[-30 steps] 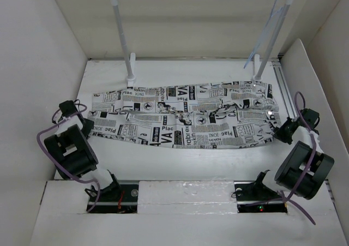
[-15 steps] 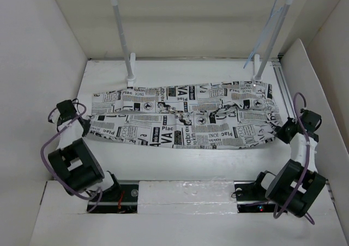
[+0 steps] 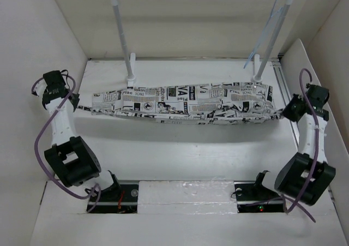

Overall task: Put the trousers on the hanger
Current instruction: Fold the trousers at the center of the board.

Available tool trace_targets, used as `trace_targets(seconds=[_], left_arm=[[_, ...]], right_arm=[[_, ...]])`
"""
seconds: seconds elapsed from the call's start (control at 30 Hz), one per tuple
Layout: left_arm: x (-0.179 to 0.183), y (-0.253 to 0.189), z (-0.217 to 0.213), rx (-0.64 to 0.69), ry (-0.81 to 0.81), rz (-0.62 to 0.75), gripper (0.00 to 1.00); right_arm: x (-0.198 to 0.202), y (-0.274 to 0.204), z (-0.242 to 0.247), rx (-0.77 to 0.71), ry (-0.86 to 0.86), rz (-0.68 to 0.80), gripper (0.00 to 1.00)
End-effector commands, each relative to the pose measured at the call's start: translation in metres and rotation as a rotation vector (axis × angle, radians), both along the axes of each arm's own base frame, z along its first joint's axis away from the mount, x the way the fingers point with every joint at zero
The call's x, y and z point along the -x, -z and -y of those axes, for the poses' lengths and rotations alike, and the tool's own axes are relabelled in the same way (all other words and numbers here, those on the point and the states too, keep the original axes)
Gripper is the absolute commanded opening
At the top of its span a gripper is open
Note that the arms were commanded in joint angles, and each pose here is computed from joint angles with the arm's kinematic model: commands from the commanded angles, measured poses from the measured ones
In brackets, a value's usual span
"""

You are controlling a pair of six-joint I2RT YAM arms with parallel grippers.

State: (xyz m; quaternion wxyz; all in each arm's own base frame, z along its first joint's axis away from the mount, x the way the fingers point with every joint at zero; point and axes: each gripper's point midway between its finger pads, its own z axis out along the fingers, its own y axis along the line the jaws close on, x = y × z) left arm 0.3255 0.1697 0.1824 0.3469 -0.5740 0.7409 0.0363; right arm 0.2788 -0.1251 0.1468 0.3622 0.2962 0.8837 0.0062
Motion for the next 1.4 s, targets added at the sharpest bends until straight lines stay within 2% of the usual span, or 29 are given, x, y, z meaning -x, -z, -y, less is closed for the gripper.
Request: trace_targets(seconds=[0.0, 0.07, 0.17, 0.2, 0.27, 0.3, 0.33, 0.4, 0.43, 0.5, 0.53, 0.57, 0.6, 0.63, 0.7, 0.73, 0.8, 0.83, 0.9, 0.93, 1.0, 1.03, 1.07, 1.17, 1.3, 1.37], left_arm=[[-0.023, -0.027, -0.020, -0.078, -0.020, 0.041, 0.00], [-0.041, -0.040, -0.022, -0.119, -0.002, 0.061, 0.00], [-0.063, -0.042, -0.024, -0.143, 0.013, 0.058, 0.00], [-0.074, -0.052, -0.023, -0.158, 0.026, 0.088, 0.00], [-0.092, -0.052, -0.025, -0.164, 0.041, 0.103, 0.00], [-0.100, -0.051, -0.022, -0.163, 0.056, 0.106, 0.00], [-0.110, -0.037, -0.018, -0.155, 0.075, 0.084, 0.00], [-0.124, -0.035, -0.014, -0.161, 0.090, 0.085, 0.00], [-0.133, -0.021, -0.008, -0.158, 0.104, 0.053, 0.00], [-0.146, -0.021, -0.005, -0.174, 0.118, 0.047, 0.00], [-0.150, -0.005, -0.008, -0.167, 0.114, 0.006, 0.00], [-0.152, -0.002, -0.002, -0.162, 0.124, -0.017, 0.00], [-0.158, -0.010, -0.004, -0.170, 0.120, -0.004, 0.00], [-0.158, -0.007, -0.006, -0.172, 0.115, -0.020, 0.00], [-0.154, -0.019, -0.006, -0.175, 0.109, -0.011, 0.00], [-0.147, -0.043, -0.004, -0.197, 0.111, 0.030, 0.00], [-0.134, -0.059, 0.000, -0.215, 0.118, 0.068, 0.00], [-0.122, -0.090, 0.006, -0.233, 0.123, 0.137, 0.00], [-0.104, -0.094, 0.013, -0.226, 0.129, 0.149, 0.00], [-0.090, -0.116, 0.022, -0.221, 0.140, 0.207, 0.00], [-0.072, -0.105, 0.032, -0.180, 0.142, 0.196, 0.00], [-0.061, -0.116, 0.044, -0.169, 0.161, 0.236, 0.00], [-0.050, -0.100, 0.048, -0.149, 0.158, 0.203, 0.00], [-0.026, -0.094, 0.053, -0.140, 0.149, 0.184, 0.00], [-0.019, -0.091, 0.060, -0.112, 0.166, 0.162, 0.00], [-0.034, -0.068, 0.053, -0.090, 0.168, 0.113, 0.00]], right_arm=[[-0.061, -0.055, 0.026, 0.100, 0.029, 0.151, 0.00], [-0.085, -0.073, 0.032, 0.117, 0.023, 0.184, 0.00], [-0.119, -0.063, 0.037, 0.102, -0.001, 0.160, 0.00], [-0.134, -0.081, 0.040, 0.124, -0.009, 0.193, 0.00], [-0.159, -0.067, 0.049, 0.126, -0.015, 0.165, 0.00], [-0.178, -0.091, 0.052, 0.148, -0.028, 0.207, 0.00], [-0.191, -0.066, 0.060, 0.136, -0.032, 0.142, 0.00], [-0.207, -0.060, 0.062, 0.133, -0.051, 0.106, 0.00], [-0.224, -0.076, 0.063, 0.148, -0.059, 0.144, 0.00], [-0.246, -0.064, 0.059, 0.145, -0.073, 0.143, 0.01], [-0.258, -0.070, 0.056, 0.146, -0.083, 0.180, 0.08], [-0.265, -0.066, 0.050, 0.136, -0.099, 0.192, 0.40], [-0.273, -0.060, 0.050, 0.127, -0.104, 0.205, 0.56], [-0.275, -0.054, 0.046, 0.104, -0.121, 0.207, 0.67], [-0.278, -0.055, 0.038, 0.100, -0.142, 0.227, 0.69], [-0.276, -0.055, 0.038, 0.106, -0.139, 0.233, 0.68], [-0.267, -0.043, 0.036, 0.097, -0.114, 0.235, 0.68], [-0.261, -0.055, 0.034, 0.104, -0.107, 0.268, 0.68], [-0.252, -0.048, 0.030, 0.091, -0.090, 0.286, 0.68], [-0.247, -0.058, 0.029, 0.098, -0.082, 0.310, 0.68], [-0.241, -0.050, 0.020, 0.079, -0.081, 0.311, 0.68], [-0.238, -0.057, 0.013, 0.083, -0.089, 0.326, 0.68], [-0.236, -0.057, 0.013, 0.080, -0.082, 0.331, 0.68], [-0.232, -0.055, -0.002, 0.070, -0.101, 0.341, 0.68], [-0.230, -0.059, -0.004, 0.072, -0.109, 0.346, 0.68], [-0.233, -0.060, -0.004, 0.075, -0.125, 0.341, 0.68]])
